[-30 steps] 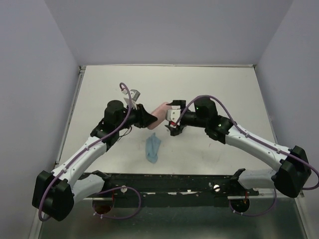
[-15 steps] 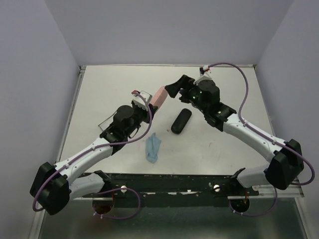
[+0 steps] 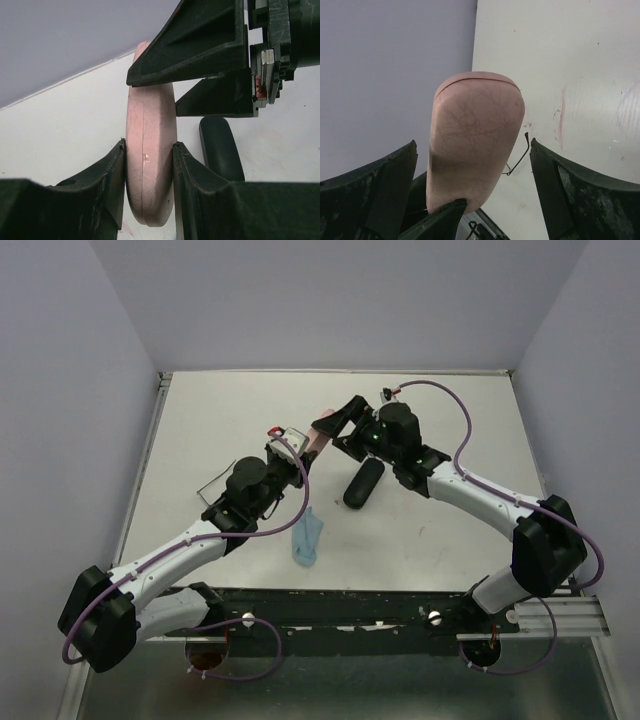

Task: Organize the sunglasses
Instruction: Pass from the left arm to the right, then open the sunglasses case at the center of the board.

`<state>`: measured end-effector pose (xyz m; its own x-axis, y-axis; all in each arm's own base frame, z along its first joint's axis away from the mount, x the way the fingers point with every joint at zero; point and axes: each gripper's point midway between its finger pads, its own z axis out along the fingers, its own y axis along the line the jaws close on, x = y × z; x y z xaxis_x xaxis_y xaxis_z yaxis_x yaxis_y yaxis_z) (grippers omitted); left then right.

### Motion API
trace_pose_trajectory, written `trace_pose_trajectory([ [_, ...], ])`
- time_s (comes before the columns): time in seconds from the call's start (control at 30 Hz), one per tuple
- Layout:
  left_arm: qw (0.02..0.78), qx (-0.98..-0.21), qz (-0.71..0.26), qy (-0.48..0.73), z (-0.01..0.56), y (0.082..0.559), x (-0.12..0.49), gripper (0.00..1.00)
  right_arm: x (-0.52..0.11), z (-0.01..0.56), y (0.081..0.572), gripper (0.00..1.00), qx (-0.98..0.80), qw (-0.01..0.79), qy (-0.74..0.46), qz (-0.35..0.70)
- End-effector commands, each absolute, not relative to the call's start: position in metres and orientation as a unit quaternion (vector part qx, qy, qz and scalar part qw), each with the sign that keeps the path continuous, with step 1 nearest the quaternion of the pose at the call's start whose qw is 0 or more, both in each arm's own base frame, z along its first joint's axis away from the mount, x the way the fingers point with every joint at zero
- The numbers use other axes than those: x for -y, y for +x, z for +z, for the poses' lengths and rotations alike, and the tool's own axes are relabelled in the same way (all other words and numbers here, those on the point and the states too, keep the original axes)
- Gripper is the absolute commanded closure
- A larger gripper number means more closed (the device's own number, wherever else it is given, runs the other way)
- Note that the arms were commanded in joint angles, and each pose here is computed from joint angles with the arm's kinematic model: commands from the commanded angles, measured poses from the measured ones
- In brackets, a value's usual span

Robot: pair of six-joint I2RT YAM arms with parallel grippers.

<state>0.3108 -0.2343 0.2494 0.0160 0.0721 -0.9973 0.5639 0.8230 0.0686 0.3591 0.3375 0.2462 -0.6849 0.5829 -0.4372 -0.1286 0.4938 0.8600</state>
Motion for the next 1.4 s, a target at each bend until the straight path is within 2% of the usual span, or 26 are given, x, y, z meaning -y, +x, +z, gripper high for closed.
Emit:
trace_pose_trajectory([
  [0.0, 0.709, -0.644, -0.186, 0.217, 0.276, 0.313, 0.235, 1.0, -0.345, 0.244, 0.353, 0.0, -0.773, 0.337, 0.161, 0.513],
  [0.2, 0.711, -0.646, -0.183, 0.211, 0.276, 0.315, 0.236, 1.0, -0.351, 0.242, 0.352, 0.1, -0.772, 0.325, 0.156, 0.523],
  [0.3, 0.707, -0.647, -0.186, 0.215, 0.273, 0.313, 0.238, 1.0, -0.354, 0.245, 0.355, 0.2, -0.768, 0.327, 0.153, 0.529],
  [0.37, 0.705, -0.65, -0.185, 0.215, 0.271, 0.313, 0.238, 1.0, -0.357, 0.248, 0.354, 0.35, -0.764, 0.324, 0.144, 0.539],
  [0.4, 0.704, -0.652, -0.185, 0.214, 0.27, 0.314, 0.238, 1.0, -0.359, 0.249, 0.352, 0.46, -0.763, 0.321, 0.138, 0.544],
  [0.43, 0.7, -0.656, -0.185, 0.212, 0.268, 0.314, 0.238, 0.97, -0.36, 0.25, 0.351, 0.52, -0.761, 0.321, 0.13, 0.549],
  [0.47, 0.696, -0.66, -0.188, 0.209, 0.268, 0.313, 0.238, 0.77, -0.36, 0.252, 0.35, 0.6, -0.759, 0.321, 0.122, 0.553],
  [0.5, 0.689, -0.667, -0.196, 0.202, 0.265, 0.312, 0.238, 0.5, -0.36, 0.252, 0.349, 0.66, -0.758, 0.321, 0.116, 0.556],
  [0.53, 0.683, -0.675, -0.201, 0.194, 0.263, 0.311, 0.238, 0.17, -0.359, 0.253, 0.347, 0.71, -0.755, 0.327, 0.099, 0.56],
  [0.57, 0.672, -0.688, -0.207, 0.181, 0.26, 0.308, 0.235, 0.01, -0.357, 0.251, 0.343, 0.76, -0.755, 0.327, 0.082, 0.563],
  [0.7, 0.61, -0.753, -0.229, 0.094, 0.256, 0.294, 0.212, 0.01, -0.351, 0.247, 0.325, 0.82, -0.748, 0.348, -0.048, 0.563],
  [0.77, 0.577, -0.755, -0.305, 0.067, 0.259, 0.285, 0.21, 0.01, -0.349, 0.233, 0.313, 0.84, -0.753, 0.343, -0.102, 0.552],
  [0.87, 0.5, -0.723, -0.471, 0.073, 0.271, 0.268, 0.218, 0.01, -0.344, 0.219, 0.3, 0.89, -0.751, 0.346, -0.158, 0.54],
  [0.97, 0.449, -0.694, -0.548, 0.125, 0.277, 0.256, 0.233, 0.01, -0.34, 0.222, 0.288, 0.89, -0.729, 0.368, -0.219, 0.534],
  [1.07, 0.411, -0.67, -0.594, 0.169, 0.279, 0.248, 0.248, 0.01, -0.338, 0.227, 0.278, 0.89, -0.712, 0.375, -0.258, 0.535],
  [1.17, 0.409, -0.629, -0.626, 0.213, 0.286, 0.237, 0.253, 0.01, -0.339, 0.231, 0.271, 0.89, -0.701, 0.37, -0.284, 0.539],
  [1.37, 0.401, -0.62, -0.633, 0.233, 0.28, 0.238, 0.257, 0.01, -0.339, 0.243, 0.246, 0.91, -0.655, 0.361, -0.345, 0.568],
])
